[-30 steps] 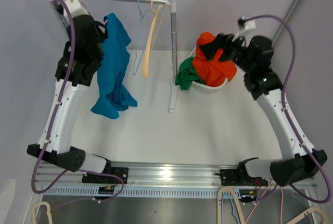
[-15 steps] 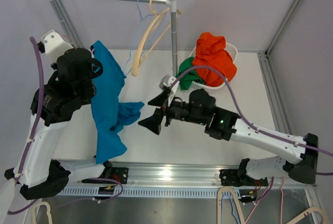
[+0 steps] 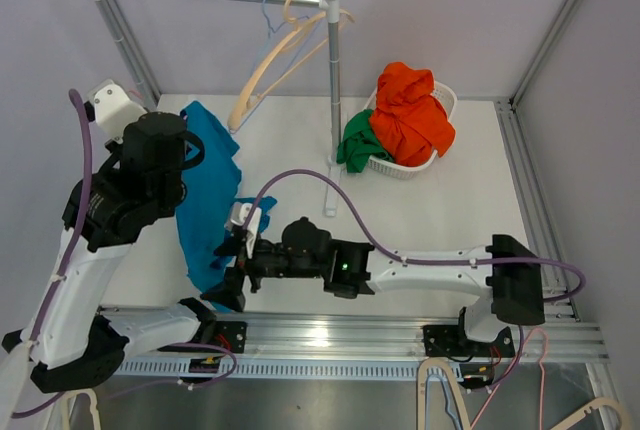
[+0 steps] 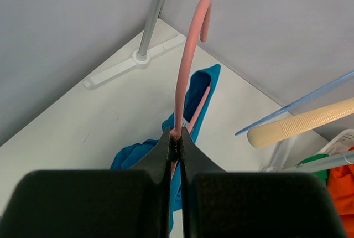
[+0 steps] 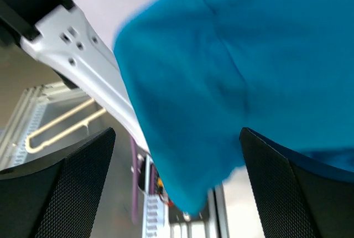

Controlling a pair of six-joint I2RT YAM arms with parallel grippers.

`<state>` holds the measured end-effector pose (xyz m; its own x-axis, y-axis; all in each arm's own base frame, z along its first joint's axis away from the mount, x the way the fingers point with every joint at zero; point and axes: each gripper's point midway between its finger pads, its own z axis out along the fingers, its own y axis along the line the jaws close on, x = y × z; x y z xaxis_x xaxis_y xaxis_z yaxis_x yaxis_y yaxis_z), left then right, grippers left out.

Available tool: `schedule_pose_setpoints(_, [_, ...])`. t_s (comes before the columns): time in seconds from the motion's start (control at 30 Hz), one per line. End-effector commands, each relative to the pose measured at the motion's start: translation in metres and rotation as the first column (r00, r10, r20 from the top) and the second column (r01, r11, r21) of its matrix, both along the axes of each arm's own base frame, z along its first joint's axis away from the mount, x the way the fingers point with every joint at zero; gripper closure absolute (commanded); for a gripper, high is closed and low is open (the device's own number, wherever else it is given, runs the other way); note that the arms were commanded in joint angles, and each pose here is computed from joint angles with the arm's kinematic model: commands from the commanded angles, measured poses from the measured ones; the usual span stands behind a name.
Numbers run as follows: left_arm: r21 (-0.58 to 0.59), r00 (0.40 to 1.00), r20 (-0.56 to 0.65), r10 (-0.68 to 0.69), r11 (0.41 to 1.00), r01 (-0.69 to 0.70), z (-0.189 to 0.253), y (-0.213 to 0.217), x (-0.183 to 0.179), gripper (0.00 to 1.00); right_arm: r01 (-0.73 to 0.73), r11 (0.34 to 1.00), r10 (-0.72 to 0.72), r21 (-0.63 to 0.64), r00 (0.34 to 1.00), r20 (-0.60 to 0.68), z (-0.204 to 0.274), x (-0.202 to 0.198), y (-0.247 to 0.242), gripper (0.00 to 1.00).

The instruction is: Remove the t-shirt from the hanger

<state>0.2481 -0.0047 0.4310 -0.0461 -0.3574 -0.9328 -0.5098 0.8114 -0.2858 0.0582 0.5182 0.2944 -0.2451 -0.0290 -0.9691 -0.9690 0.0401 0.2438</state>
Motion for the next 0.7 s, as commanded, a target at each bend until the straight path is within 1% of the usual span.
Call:
schedule_pose_setpoints(0.0, [-0.047,0.997,0.070,0.023,0.999,-0.020,0.013,0.004,-0.005,0.99,-0.054,0.985,0.054,0.164,0.999,0.008,0.053,-0.017,0.023,0.01])
schedule_pose_setpoints(0.07, [-0.045,0.997,0.071,0.024,0.999,-0.021,0.012,0.005,-0.005,0.99,-0.069,0.985,0.070,0.157,0.998,0.000,0.046,-0.022,0.033,0.01])
schedule_pose_setpoints(0.13, [-0.048,0.997,0.074,0.023,0.999,-0.019,0.012,0.005,-0.006,1.00,-0.065,0.984,0.066,0.169,0.998,-0.002,0.048,-0.024,0.039,0.02])
schedule_pose_setpoints(0.17, [-0.053,0.997,0.079,0.020,0.998,-0.016,0.012,0.005,-0.007,0.99,-0.066,0.984,0.068,0.166,0.998,-0.004,0.046,-0.024,0.042,0.23])
schedule_pose_setpoints(0.23, [-0.046,0.995,0.097,0.011,0.999,-0.007,0.014,0.004,-0.005,0.99,-0.091,0.985,0.095,0.144,0.995,-0.022,0.044,-0.029,0.045,0.91])
schedule_pose_setpoints(0.27, [-0.037,0.993,0.114,0.003,0.999,0.001,0.018,0.003,-0.002,0.99,-0.094,0.986,0.101,0.134,0.994,-0.045,0.045,-0.032,0.044,1.00])
schedule_pose_setpoints(0.3, [-0.003,0.994,0.105,0.011,1.000,-0.011,0.008,0.002,0.003,0.99,-0.106,0.988,0.113,0.115,0.992,-0.057,0.042,-0.038,0.039,1.00])
schedule_pose_setpoints(0.33, [-0.055,0.976,0.215,0.031,0.998,-0.020,0.030,0.001,0.009,0.99,-0.094,0.990,0.100,0.103,0.993,-0.057,0.040,-0.040,0.036,1.00])
schedule_pose_setpoints(0.37, [0.055,0.984,0.175,0.015,0.998,-0.025,0.016,0.000,0.018,0.99,-0.098,0.991,0.104,0.093,0.993,-0.055,0.036,-0.054,0.032,1.00])
schedule_pose_setpoints(0.43, [0.062,0.970,0.243,0.023,0.997,-0.039,0.035,-0.001,0.025,0.99,-0.080,0.994,0.084,0.070,0.995,-0.048,0.026,-0.063,0.017,1.00])
schedule_pose_setpoints(0.47, [0.076,0.970,0.241,0.035,0.996,-0.055,0.037,-0.003,0.034,0.99,-0.073,0.995,0.076,0.064,0.996,-0.054,0.024,-0.070,0.012,1.00])
schedule_pose_setpoints(0.5, [0.059,0.964,0.263,0.043,0.996,-0.061,0.051,-0.002,0.034,0.99,-0.078,0.995,0.082,0.055,0.995,-0.058,0.021,-0.075,0.009,1.00])
schedule_pose_setpoints(0.57, [0.077,0.968,0.247,0.050,0.995,-0.071,0.053,-0.005,0.044,0.99,-0.081,0.996,0.083,0.027,0.994,-0.071,0.012,-0.088,-0.001,1.00])
schedule_pose_setpoints(0.6, [0.063,0.961,0.271,0.049,0.996,-0.068,0.065,-0.004,0.045,0.99,-0.083,0.996,0.084,0.019,0.994,-0.073,0.008,-0.092,-0.004,1.00])
schedule_pose_setpoints(0.67, [0.072,0.963,0.268,0.026,0.996,-0.047,0.067,-0.006,0.056,0.99,-0.089,0.996,0.088,-0.007,0.994,-0.072,-0.004,-0.102,-0.011,1.00])
